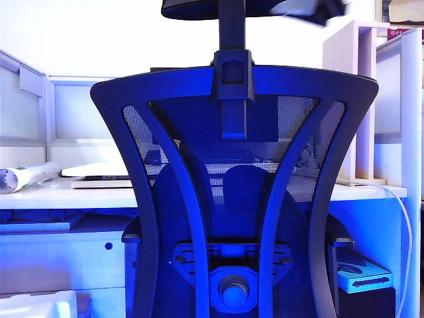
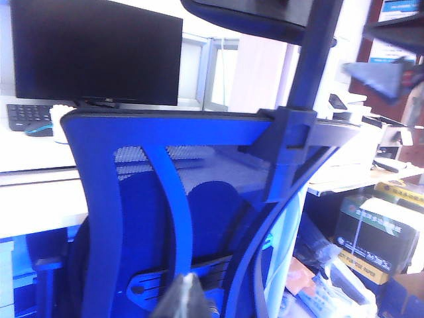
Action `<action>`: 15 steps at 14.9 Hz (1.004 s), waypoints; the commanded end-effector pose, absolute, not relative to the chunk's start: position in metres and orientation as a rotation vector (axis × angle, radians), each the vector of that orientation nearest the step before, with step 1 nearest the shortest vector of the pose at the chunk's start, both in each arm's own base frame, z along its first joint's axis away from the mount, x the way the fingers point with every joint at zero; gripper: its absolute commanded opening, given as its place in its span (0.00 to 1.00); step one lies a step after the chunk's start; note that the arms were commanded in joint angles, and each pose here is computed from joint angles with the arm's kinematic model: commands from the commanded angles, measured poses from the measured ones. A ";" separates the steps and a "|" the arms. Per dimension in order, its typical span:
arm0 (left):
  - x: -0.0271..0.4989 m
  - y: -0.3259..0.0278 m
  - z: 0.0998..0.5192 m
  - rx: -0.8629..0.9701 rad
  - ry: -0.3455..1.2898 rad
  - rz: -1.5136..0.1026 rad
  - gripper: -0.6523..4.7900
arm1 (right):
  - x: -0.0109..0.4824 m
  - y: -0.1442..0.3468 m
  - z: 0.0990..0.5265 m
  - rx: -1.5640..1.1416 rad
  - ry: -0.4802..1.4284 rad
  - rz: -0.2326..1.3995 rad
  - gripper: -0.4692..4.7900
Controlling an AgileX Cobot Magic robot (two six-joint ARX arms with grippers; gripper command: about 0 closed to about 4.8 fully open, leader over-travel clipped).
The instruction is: Pull out the black chair under the table.
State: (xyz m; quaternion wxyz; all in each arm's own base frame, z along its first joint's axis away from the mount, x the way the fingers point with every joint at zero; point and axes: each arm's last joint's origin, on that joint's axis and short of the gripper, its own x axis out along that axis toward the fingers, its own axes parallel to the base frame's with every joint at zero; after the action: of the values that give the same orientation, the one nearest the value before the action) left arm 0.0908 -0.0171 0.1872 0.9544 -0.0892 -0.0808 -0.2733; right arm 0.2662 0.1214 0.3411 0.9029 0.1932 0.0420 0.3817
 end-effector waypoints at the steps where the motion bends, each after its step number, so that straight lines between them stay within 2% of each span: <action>1: 0.091 -0.017 0.188 -0.180 -0.176 -0.557 0.11 | 0.279 0.142 0.343 0.388 0.087 0.825 1.00; 9: 0.091 -0.017 0.188 -0.180 -0.176 -0.556 0.11 | 0.324 0.165 0.335 0.372 0.106 0.777 1.00; 10: 0.091 -0.017 0.188 -0.180 -0.176 -0.556 0.11 | 0.324 0.165 0.337 0.372 0.101 0.779 0.66; 11: 0.091 -0.017 0.188 -0.180 -0.176 -0.554 0.11 | 0.323 0.165 0.337 0.371 0.102 0.791 0.36; 12: 0.091 -0.017 0.188 -0.180 -0.177 -0.553 0.11 | 0.323 0.165 0.337 0.370 0.102 0.797 0.18; 13: 0.091 -0.017 0.188 -0.180 -0.177 -0.553 0.11 | 0.323 0.166 0.338 0.370 0.102 0.801 0.08; 15: 0.091 -0.017 0.188 -0.180 -0.176 -0.553 0.11 | 0.321 0.168 0.338 0.368 0.104 0.831 0.07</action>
State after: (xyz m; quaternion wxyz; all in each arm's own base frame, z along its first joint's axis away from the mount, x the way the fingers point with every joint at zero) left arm 0.0908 -0.0171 0.1872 0.9547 -0.0892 -0.0810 -0.2722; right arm 0.3228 0.1678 0.3350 0.9029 0.1077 0.0214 0.4156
